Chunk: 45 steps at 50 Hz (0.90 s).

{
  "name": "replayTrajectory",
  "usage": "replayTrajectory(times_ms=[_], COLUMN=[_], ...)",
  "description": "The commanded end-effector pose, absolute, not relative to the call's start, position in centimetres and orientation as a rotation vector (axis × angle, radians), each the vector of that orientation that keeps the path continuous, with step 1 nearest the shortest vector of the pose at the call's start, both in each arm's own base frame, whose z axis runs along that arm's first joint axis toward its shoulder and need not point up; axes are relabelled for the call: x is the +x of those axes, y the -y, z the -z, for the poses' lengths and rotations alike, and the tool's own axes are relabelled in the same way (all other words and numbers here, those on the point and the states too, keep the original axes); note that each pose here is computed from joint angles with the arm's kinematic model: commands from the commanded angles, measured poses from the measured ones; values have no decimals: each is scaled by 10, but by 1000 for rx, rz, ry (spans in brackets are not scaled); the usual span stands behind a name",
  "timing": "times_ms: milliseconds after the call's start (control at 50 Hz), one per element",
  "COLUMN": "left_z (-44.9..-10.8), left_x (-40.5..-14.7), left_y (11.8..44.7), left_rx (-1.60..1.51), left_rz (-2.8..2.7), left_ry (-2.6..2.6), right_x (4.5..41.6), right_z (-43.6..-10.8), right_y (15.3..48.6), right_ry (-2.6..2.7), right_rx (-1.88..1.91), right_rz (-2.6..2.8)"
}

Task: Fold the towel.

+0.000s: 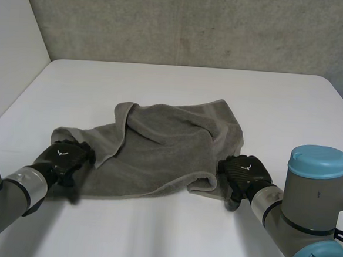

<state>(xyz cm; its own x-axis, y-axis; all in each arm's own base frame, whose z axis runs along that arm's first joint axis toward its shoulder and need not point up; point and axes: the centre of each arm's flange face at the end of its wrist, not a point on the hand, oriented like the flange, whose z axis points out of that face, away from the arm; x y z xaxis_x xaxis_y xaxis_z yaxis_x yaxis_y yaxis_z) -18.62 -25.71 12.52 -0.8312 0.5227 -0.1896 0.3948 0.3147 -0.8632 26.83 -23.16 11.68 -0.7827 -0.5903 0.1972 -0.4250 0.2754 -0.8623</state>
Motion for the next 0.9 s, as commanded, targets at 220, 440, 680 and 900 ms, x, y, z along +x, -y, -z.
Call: replayTrajectory(times_ms=[220,440,680,900], left_z=[-112,-113,-116,-114], left_x=[-183,-183,-183,-178], left_y=[266,267,266,267], left_rx=[-841,-839,-832,-812], left_rz=[-1546,-1552,-1565,-1555], left_ry=[2492,2491,2488,2507], right_x=[269,269,270,271], right_z=[-116,-115,-113,-109], right_y=[229,227,228,229], right_ry=[-2371,-2369,-2349,-2347], right_rx=[-962,-970,-963,-959], right_rz=[1516,1508,1540,1546])
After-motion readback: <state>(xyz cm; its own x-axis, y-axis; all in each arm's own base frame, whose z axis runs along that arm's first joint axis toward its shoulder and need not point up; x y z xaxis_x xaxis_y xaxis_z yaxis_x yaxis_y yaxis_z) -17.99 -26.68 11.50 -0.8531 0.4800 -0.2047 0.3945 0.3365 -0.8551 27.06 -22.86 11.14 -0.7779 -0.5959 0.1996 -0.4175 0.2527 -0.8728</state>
